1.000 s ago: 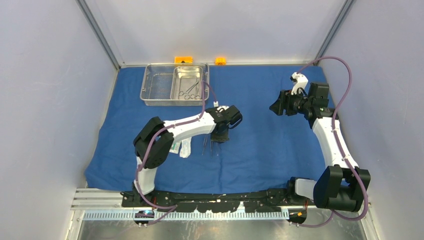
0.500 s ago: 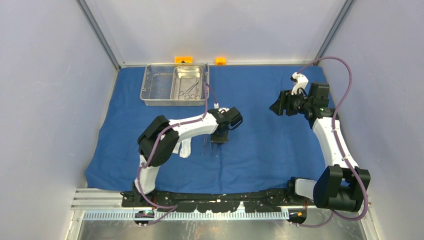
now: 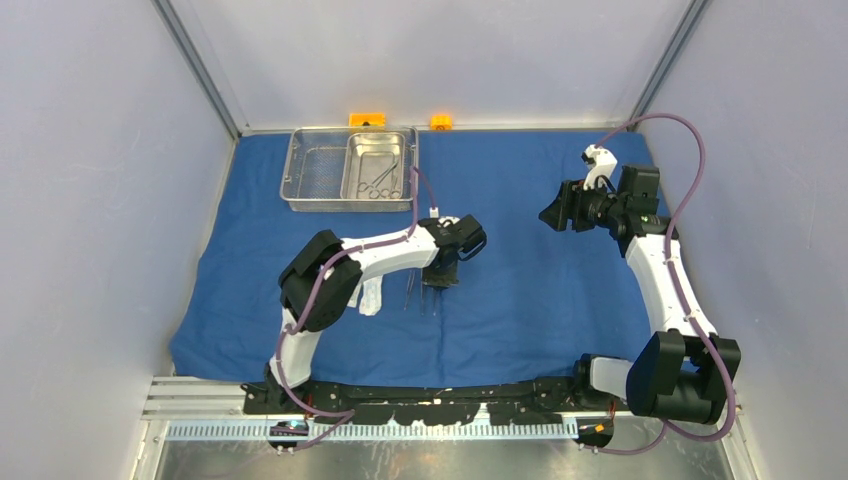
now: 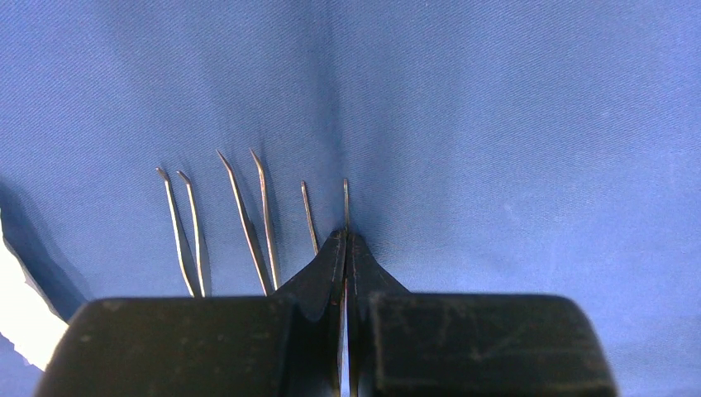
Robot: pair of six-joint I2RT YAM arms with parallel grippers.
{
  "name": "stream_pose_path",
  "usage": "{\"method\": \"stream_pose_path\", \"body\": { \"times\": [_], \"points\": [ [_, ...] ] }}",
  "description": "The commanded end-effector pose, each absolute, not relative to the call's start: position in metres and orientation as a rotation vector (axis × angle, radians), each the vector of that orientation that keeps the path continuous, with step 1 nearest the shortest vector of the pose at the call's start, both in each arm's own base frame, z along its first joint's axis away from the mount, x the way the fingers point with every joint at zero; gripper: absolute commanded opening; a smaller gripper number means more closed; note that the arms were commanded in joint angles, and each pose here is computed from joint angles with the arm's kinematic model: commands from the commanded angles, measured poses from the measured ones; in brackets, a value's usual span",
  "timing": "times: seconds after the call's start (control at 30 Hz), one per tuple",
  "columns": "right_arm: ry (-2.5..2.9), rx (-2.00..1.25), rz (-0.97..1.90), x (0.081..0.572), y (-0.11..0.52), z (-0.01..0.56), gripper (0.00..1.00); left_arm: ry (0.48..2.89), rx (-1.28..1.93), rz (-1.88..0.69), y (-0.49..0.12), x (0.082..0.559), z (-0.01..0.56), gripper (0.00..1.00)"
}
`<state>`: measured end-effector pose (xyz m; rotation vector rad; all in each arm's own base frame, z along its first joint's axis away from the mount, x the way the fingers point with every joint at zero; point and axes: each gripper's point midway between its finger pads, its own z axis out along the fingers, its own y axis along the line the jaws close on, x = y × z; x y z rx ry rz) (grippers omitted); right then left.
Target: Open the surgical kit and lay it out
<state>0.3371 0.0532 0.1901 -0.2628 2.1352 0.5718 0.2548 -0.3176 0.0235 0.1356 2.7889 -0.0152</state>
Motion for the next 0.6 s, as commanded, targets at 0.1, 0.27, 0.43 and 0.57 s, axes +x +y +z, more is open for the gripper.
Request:
{"method": "stream_pose_path", "body": {
  "times": [0.1,0.27,0.43,0.57],
  "points": [
    [2.124,-0.275,0.595,0.3391,0.055,0.1886,0.64,2.759,0.133,-0.047,-0.3253,0.2652,0.0299,0.0],
    [2.123,-0.274,0.595,0.3388,0.0545,0.189,0.64,2.754,0.139,-0.053,-0.3257,0.2673,0.0324,0.01],
    [2.123,-0.275,0.598,0.3389,0.0549,0.1889,0.64,2.751,0.143,-0.057,-0.3272,0.2712,0.0353,0.02],
    [2.125,-0.275,0.601,0.3386,0.0552,0.1883,0.64,2.751,0.144,-0.066,-0.3288,0.2714,0.0364,0.02]
  ]
}}
